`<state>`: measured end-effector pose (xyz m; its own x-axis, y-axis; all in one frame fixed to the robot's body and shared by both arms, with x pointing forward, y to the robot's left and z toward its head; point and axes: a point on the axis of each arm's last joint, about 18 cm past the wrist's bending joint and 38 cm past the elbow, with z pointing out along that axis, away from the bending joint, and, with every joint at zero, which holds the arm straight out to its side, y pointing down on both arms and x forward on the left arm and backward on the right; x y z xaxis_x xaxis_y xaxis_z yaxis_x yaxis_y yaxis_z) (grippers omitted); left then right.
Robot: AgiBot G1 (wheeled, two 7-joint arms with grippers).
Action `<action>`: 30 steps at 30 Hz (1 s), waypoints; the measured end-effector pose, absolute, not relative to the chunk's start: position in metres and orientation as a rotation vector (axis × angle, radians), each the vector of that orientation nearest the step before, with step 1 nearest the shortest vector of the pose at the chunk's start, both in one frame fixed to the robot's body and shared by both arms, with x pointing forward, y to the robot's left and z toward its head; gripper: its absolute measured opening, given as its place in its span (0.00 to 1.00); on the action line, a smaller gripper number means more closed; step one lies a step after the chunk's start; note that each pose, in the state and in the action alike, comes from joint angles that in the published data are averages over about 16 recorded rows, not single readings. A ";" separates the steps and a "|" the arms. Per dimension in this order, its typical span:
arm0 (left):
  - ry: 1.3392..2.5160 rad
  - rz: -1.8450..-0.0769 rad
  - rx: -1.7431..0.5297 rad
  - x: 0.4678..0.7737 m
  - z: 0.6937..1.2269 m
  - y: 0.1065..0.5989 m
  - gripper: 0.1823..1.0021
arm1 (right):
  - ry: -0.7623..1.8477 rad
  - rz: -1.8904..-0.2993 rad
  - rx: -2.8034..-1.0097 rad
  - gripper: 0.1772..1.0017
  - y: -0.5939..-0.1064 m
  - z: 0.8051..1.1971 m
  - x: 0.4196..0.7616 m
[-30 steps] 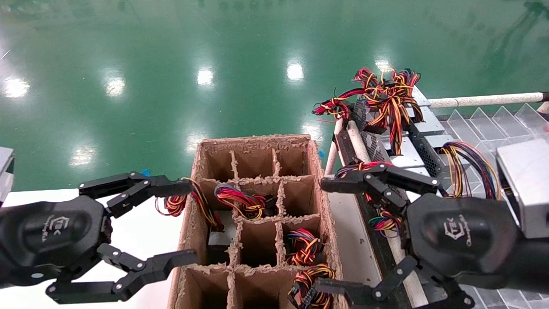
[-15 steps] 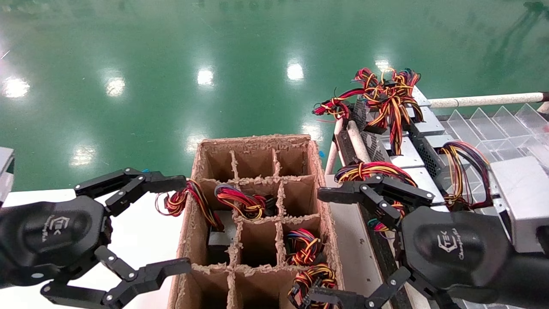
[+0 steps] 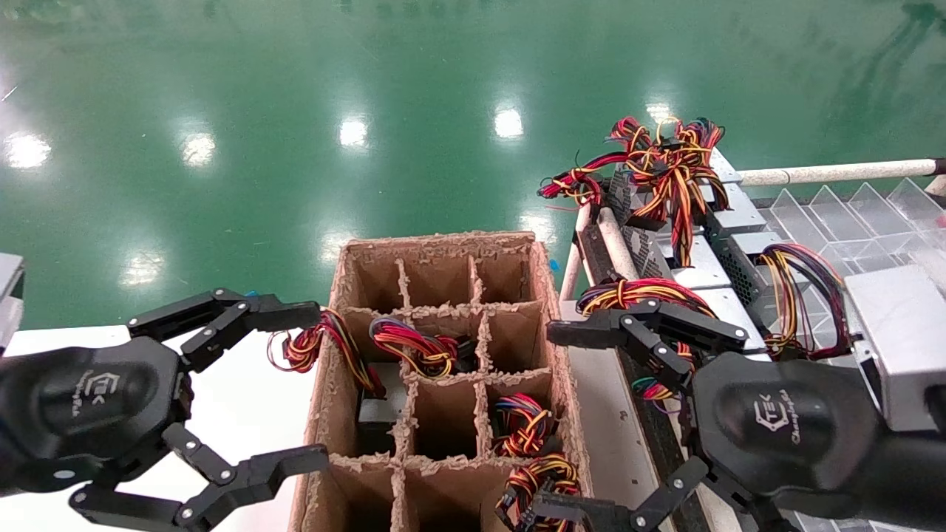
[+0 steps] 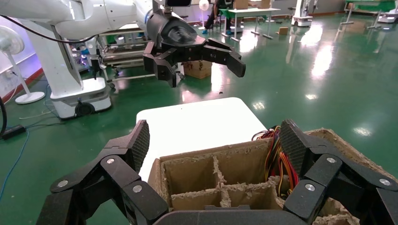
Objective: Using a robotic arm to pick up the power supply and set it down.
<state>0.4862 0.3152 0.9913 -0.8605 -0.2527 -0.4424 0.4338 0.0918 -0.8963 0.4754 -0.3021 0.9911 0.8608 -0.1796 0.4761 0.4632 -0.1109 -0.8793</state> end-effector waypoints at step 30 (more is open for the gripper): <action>1.881 -1.821 0.177 0.486 0.991 0.315 1.00 | -0.230 -0.553 -1.596 1.00 -0.302 0.992 0.475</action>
<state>0.4862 0.3152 0.9913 -0.8605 -0.2527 -0.4423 0.4338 0.0918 -0.8963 0.4754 -0.3022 0.9923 0.8602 -0.1780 0.4778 0.4645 -0.1126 -0.8784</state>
